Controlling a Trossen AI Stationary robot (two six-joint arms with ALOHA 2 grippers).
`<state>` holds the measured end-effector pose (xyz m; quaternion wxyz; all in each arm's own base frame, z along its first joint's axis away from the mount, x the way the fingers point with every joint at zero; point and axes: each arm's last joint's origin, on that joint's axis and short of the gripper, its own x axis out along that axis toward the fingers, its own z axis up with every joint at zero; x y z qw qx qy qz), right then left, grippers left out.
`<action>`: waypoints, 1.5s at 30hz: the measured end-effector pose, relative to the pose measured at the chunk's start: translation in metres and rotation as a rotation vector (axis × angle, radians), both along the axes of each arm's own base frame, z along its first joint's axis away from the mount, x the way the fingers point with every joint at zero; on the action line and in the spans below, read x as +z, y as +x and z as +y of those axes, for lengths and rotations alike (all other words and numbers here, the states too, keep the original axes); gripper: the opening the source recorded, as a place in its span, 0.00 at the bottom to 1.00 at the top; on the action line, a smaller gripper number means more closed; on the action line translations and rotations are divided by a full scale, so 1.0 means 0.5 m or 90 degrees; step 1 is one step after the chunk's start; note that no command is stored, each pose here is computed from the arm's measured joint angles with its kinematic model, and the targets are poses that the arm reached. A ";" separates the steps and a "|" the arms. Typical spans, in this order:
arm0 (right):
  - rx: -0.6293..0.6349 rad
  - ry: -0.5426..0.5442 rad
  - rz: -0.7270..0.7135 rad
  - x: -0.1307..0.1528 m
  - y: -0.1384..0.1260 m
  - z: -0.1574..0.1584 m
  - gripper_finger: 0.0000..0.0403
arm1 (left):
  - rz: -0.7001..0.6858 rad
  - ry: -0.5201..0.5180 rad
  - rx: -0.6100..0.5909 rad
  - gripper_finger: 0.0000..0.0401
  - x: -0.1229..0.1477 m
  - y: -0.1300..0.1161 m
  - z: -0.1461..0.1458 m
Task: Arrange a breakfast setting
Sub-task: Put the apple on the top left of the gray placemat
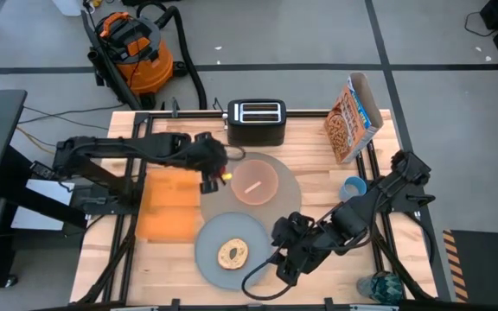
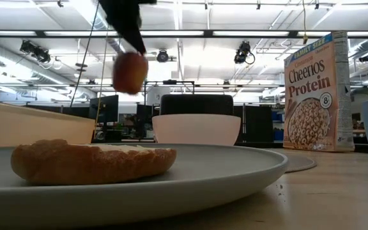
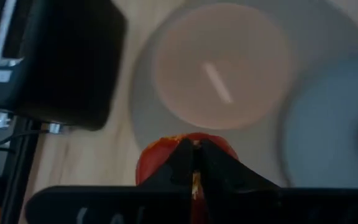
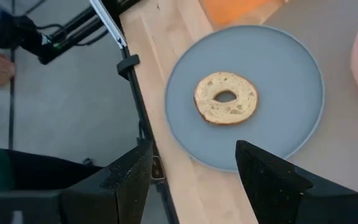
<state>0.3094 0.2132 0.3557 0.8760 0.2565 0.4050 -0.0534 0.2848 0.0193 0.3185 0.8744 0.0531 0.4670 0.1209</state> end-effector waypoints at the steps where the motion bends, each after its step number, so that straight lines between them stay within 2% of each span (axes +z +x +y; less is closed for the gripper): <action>1: -0.008 0.000 0.000 0.003 -0.004 -0.002 0.59 | -0.006 0.004 0.009 0.06 -0.016 0.003 0.014; 9: -0.073 0.010 -0.024 0.016 -0.002 -0.021 0.59 | -0.056 0.011 0.076 0.06 -0.134 0.002 0.093; 12: -0.093 0.018 -0.026 0.017 0.005 -0.031 0.59 | -0.067 0.014 0.091 0.06 -0.167 -0.006 0.106; 16: -0.116 0.014 -0.032 0.017 0.014 -0.045 0.59 | -0.081 -0.015 0.099 0.06 -0.199 -0.015 0.110; 26: -0.137 -0.004 -0.037 0.018 0.037 -0.085 0.59 | -0.077 -0.037 0.126 0.06 -0.244 -0.033 0.106; 32: -0.150 -0.005 -0.037 0.018 0.045 -0.099 0.59 | -0.089 -0.039 0.133 0.07 -0.253 -0.035 0.105; 45: -0.141 -0.018 -0.037 0.017 0.048 -0.105 0.59 | -0.093 -0.029 0.158 0.28 -0.252 -0.039 0.122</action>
